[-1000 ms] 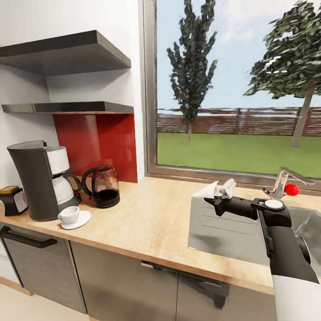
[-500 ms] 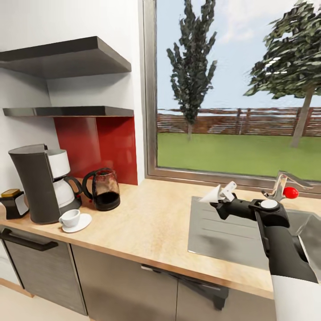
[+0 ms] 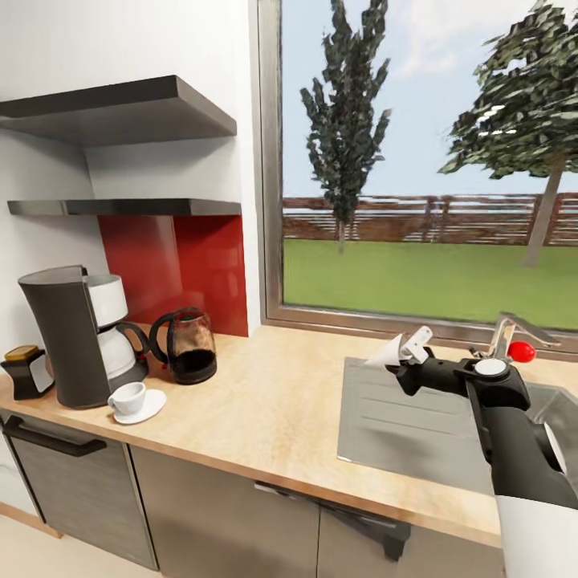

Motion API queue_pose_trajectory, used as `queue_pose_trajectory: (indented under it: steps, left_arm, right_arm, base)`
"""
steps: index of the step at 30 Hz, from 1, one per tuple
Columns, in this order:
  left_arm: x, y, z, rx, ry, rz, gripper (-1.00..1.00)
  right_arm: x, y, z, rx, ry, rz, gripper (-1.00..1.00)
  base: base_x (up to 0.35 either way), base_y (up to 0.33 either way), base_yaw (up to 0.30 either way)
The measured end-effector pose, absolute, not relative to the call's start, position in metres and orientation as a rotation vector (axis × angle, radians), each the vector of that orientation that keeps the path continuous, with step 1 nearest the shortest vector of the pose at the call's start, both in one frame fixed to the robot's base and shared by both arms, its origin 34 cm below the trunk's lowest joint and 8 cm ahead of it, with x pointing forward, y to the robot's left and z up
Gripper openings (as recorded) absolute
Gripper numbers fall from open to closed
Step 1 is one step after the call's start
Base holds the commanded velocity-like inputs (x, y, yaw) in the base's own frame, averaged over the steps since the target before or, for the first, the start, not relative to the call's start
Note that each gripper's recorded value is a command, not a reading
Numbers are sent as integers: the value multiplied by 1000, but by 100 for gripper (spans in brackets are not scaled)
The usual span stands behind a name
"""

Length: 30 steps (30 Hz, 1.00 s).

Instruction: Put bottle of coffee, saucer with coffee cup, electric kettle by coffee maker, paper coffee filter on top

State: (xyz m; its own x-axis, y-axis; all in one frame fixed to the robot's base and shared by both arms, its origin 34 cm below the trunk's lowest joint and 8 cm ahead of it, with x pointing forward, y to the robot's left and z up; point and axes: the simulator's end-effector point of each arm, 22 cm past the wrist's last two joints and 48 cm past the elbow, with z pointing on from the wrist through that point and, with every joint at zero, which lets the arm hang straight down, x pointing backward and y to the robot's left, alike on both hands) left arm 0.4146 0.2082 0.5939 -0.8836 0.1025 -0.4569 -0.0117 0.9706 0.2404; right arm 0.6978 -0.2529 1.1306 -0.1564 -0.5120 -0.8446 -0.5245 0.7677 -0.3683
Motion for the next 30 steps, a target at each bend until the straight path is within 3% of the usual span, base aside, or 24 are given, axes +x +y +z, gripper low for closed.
queue_pose_trajectory:
  steps: [12, 30]
  left_arm:
    - [412, 208, 609, 65, 2637, 325, 100]
    - [408, 208, 631, 65, 2638, 323, 100]
  right_arm:
    - [685, -298, 1145, -871, 1839, -48, -100]
    - [675, -274, 1188, -970, 1806, 55, -100]
  base:
    - [0, 0, 0]
    - [0, 0, 0]
